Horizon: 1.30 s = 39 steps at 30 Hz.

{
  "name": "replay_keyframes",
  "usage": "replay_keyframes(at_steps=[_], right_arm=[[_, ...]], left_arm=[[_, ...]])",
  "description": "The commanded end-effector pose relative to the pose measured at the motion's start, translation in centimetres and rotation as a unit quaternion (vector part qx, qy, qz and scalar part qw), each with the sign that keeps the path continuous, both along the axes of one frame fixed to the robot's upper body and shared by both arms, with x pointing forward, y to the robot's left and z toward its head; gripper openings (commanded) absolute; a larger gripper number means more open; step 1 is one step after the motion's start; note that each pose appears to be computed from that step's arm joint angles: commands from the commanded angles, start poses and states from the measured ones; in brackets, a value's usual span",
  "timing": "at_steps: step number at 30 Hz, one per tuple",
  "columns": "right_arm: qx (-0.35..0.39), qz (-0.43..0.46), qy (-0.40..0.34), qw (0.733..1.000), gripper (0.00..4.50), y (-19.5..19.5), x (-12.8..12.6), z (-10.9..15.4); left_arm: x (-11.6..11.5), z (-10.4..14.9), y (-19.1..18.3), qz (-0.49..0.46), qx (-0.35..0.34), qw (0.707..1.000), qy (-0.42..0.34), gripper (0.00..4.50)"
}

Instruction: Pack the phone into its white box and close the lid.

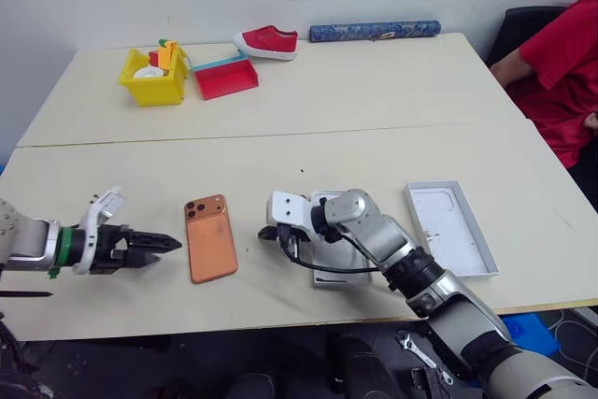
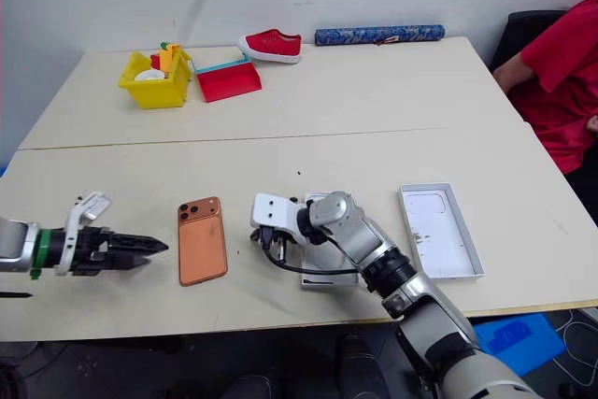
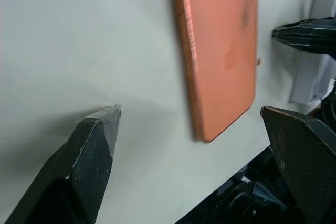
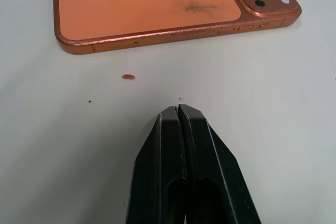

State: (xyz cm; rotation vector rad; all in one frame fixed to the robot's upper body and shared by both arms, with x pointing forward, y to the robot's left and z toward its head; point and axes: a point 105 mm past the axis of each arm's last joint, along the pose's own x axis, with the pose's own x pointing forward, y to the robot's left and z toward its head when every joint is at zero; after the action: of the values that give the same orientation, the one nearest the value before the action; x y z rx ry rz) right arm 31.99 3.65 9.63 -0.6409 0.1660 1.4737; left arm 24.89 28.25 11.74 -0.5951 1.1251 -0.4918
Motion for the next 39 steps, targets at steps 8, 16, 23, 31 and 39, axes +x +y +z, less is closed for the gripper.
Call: replay_keyframes(at_steps=[8,16,23,31,39], right_arm=[[0.002,0.036,-0.008,0.999,0.02,1.4,-0.4,0.5],[-0.002,0.037,-0.002,0.999,0.02,1.4,-0.5,0.3],[-0.002,0.027,-0.003,1.000,0.02,1.1,-0.3,0.2],[-0.001,0.017,-0.002,1.000,0.02,0.8,-0.1,0.1],[0.004,0.015,-0.004,1.000,0.00,0.3,-0.2,0.1]], left_arm=[[0.5,-2.5,-3.5,-0.031,-0.015,0.999,-0.004,4.50],[1.4,-4.3,-8.6,-0.077,-0.050,0.996,-0.002,4.50],[1.3,-4.8,-11.8,-0.120,-0.076,0.990,0.008,4.50],[2.3,-3.4,-11.9,-0.099,-0.131,0.986,0.003,4.50],[2.3,-2.1,-10.4,-0.084,-0.143,0.986,-0.007,2.31]])
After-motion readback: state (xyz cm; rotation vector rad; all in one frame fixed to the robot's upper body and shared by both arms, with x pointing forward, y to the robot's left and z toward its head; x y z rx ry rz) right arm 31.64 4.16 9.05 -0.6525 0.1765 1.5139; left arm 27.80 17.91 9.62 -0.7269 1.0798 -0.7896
